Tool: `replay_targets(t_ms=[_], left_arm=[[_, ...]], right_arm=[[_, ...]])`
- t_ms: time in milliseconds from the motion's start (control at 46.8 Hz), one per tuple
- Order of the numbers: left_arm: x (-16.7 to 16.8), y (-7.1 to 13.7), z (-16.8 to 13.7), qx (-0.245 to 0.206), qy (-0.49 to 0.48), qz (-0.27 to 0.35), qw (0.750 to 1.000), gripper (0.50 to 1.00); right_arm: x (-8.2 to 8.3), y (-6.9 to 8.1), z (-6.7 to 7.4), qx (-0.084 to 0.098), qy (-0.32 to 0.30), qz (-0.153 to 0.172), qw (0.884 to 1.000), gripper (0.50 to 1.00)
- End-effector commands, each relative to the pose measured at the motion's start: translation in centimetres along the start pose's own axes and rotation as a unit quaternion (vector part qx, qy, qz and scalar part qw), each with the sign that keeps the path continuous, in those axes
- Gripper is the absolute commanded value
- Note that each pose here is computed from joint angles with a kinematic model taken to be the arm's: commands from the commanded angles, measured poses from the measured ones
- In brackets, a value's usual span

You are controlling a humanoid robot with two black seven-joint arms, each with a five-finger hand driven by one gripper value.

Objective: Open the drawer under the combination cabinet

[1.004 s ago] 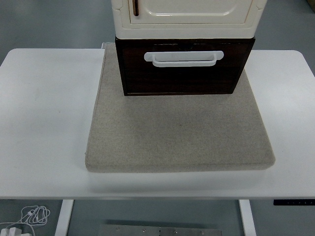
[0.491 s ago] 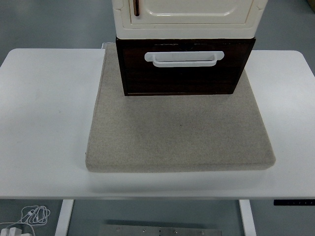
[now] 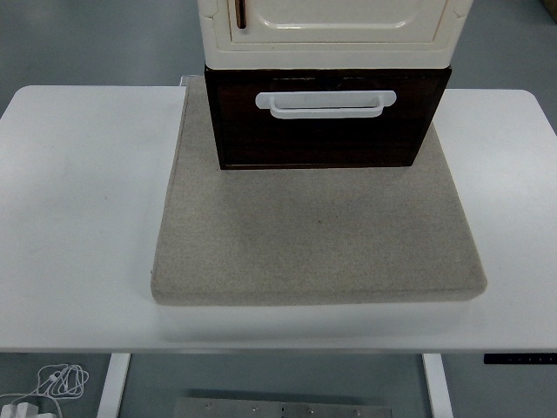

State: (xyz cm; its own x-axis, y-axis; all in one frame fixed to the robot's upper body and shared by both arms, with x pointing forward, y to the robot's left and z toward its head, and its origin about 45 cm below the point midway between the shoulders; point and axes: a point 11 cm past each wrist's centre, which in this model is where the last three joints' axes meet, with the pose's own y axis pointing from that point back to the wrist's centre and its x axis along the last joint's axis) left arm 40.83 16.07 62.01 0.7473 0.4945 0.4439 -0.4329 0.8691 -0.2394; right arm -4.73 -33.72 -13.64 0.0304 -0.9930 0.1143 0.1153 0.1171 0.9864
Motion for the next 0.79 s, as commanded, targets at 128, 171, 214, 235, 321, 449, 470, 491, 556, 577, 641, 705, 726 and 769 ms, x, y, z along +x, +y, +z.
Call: replay_targets(t_ms=[128,171,214,235,321,449,470,491,556,577,641,705,726,769], left_arm=[[-3.1,-1.6,-0.9,0.054,-0.027,-0.055,0.997,1.000],[-3.7,-1.8,-1.1,0.068,-0.034,-0.066,0.995,1.000],[-4.2,-2.0,-1.4,0.081,-0.041,-0.077,0.993,1.000],[-4.5,-2.1,-1.5,0.087,-0.044,-0.082,0.992,1.000],[-5.0,-2.1,-1.5,0.116,-0.066,-0.096,0.986,1.000],[-6.1,-2.1,-2.0,0.164,-0.097,-0.123,0.974,1.000],[-6.2,-2.1,-2.1,0.172,-0.102,-0.127,0.972,1.000],[-6.4,-2.1,-2.5,0.183,-0.106,-0.132,0.968,1.000],[-6.8,-1.8,-3.4,0.211,-0.116,-0.142,0.960,1.000],[-7.0,-1.7,-3.7,0.220,-0.118,-0.145,0.957,1.000],[-7.3,-1.4,-4.5,0.243,-0.122,-0.154,0.950,0.999],[-7.3,-1.0,-5.2,0.264,-0.127,-0.157,0.943,0.999],[-7.4,-0.9,-5.4,0.271,-0.127,-0.159,0.941,0.999],[-7.6,-0.8,-5.8,0.282,-0.128,-0.163,0.937,0.999]], right_arm=[[0.0,0.0,0.0,0.000,0.000,0.000,1.000,0.928],[0.0,0.0,0.0,0.000,0.000,0.000,1.000,0.928],[0.0,0.0,0.0,0.000,0.000,0.000,1.000,0.928],[0.0,0.0,0.0,0.000,0.000,0.000,1.000,0.928],[0.0,0.0,0.0,0.000,0.000,0.000,1.000,0.928],[0.0,0.0,0.0,0.000,0.000,0.000,1.000,0.928],[0.0,0.0,0.0,0.000,0.000,0.000,1.000,0.928],[0.0,0.0,0.0,0.000,0.000,0.000,1.000,0.928],[0.0,0.0,0.0,0.000,-0.001,0.000,1.000,0.928],[0.0,0.0,0.0,0.000,-0.001,0.000,1.000,0.928],[0.0,0.0,0.0,0.000,0.000,0.000,1.000,0.928],[0.0,0.0,0.0,0.000,0.000,0.000,1.000,0.928],[0.0,0.0,0.0,0.000,-0.001,0.000,1.000,0.928],[0.0,0.0,0.0,0.000,-0.001,0.000,1.000,0.928]])
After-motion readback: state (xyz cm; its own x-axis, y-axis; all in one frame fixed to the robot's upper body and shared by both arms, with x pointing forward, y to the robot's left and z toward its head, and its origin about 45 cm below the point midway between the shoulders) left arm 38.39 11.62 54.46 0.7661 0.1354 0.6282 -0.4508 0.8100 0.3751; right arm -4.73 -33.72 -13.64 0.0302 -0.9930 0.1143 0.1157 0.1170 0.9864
